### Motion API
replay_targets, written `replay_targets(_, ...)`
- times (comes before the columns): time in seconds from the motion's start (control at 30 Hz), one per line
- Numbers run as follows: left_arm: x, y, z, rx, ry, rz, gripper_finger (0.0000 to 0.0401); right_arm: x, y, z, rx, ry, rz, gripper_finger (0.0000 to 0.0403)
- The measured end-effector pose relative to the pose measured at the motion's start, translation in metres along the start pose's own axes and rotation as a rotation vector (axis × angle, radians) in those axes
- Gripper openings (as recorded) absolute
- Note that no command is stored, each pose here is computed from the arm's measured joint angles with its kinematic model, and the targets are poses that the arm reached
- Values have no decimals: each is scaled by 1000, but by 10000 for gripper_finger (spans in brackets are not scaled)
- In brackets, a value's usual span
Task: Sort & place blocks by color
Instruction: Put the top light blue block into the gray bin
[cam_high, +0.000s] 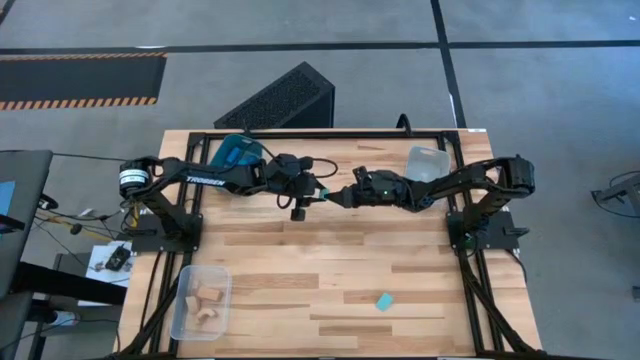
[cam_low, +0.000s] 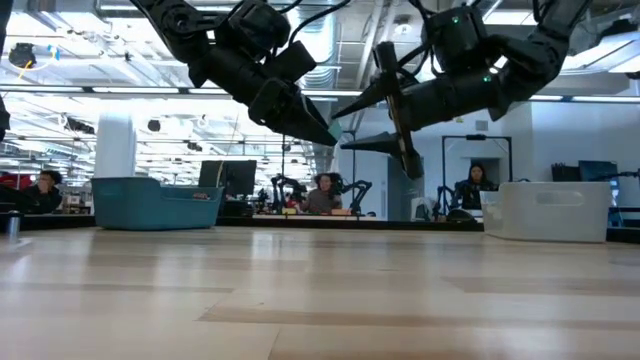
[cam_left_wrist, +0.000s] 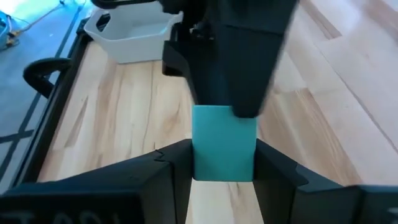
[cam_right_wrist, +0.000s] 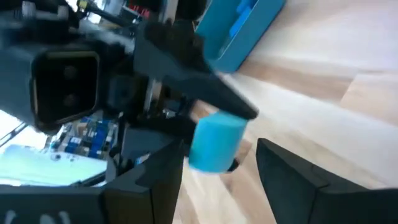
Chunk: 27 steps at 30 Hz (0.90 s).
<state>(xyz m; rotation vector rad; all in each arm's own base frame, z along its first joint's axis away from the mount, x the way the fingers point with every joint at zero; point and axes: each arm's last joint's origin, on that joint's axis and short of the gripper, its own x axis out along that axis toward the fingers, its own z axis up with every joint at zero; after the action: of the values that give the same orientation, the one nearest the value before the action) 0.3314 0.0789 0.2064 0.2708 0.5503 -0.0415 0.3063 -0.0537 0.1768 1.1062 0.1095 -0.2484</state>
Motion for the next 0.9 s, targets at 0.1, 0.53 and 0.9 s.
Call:
replay_targets(0.1,0,0,0,-1,4,1,117,0,-2,7,5,-20,-10,223)
replay_targets(0.53,0,2,-1,3,28,68,122,11,6,21,-4,82,-61,205)
replay_targets(0.9,-1,4,0,-24,13,83,123,15,11,33,-22,83,-67,162)
